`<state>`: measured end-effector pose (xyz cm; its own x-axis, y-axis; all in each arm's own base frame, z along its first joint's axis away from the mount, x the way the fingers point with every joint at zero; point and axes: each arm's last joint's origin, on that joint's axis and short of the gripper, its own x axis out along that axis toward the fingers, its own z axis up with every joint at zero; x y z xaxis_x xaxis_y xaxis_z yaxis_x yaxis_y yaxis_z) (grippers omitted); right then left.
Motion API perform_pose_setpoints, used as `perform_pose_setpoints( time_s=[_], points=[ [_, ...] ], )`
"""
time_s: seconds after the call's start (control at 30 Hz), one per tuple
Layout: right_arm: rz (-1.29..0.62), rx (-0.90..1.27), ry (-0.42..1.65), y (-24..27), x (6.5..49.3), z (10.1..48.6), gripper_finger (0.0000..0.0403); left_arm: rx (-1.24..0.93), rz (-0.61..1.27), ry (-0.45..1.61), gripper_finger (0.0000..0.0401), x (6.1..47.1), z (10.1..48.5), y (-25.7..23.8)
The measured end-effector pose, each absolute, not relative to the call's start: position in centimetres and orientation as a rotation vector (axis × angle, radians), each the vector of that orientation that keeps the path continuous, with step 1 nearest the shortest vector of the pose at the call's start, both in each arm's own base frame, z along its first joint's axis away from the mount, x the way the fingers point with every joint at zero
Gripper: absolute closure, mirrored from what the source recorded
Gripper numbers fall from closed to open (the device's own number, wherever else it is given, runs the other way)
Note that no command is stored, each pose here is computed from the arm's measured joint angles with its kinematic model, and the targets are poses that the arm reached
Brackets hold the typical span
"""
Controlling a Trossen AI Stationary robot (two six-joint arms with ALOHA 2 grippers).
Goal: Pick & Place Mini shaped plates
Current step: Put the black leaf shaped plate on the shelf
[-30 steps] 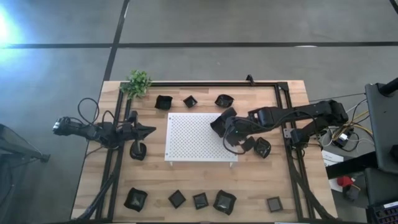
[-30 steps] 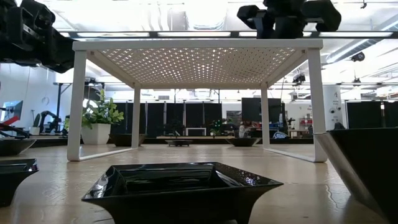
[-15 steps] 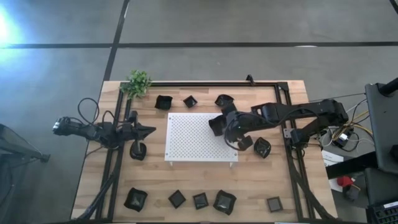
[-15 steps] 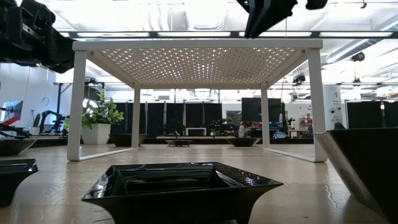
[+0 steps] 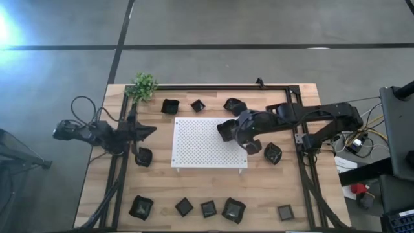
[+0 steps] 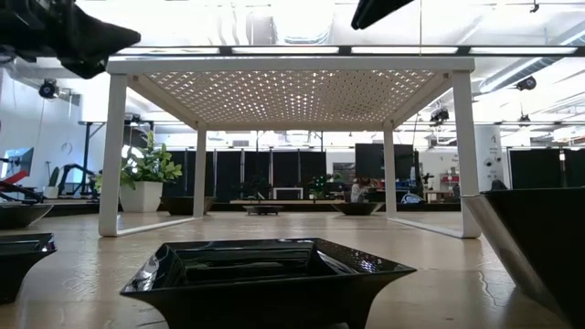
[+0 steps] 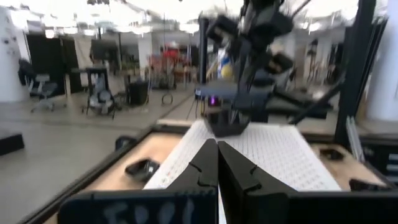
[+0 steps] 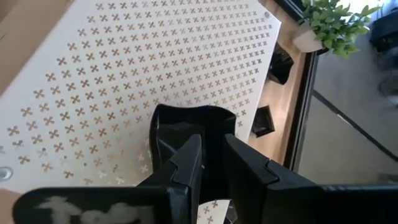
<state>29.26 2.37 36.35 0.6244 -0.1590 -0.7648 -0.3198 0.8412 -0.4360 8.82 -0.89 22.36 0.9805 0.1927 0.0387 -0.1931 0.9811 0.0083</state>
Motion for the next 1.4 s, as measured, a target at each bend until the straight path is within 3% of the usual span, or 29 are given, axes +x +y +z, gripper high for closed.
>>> perform_pose_setpoints(
  time_s=[0.47,0.83,1.2,1.4],
  points=[
    [0.008,-0.416,0.801,2.2,26.2,39.2,0.0323,-0.102,0.266,0.321,0.0401,10.3,26.9,-1.2],
    [-0.019,-0.368,0.72,1.9,24.0,40.9,0.0335,-0.072,0.318,0.659,0.0401,11.0,29.1,-1.4],
    [-0.022,-0.366,0.696,1.9,24.0,41.1,0.0322,-0.167,0.11,0.925,0.0401,11.7,27.6,-2.4],
    [-0.022,-0.368,0.696,1.9,24.0,41.1,0.0325,-0.228,0.171,0.966,0.0401,12.5,27.0,-2.5]
  ],
)
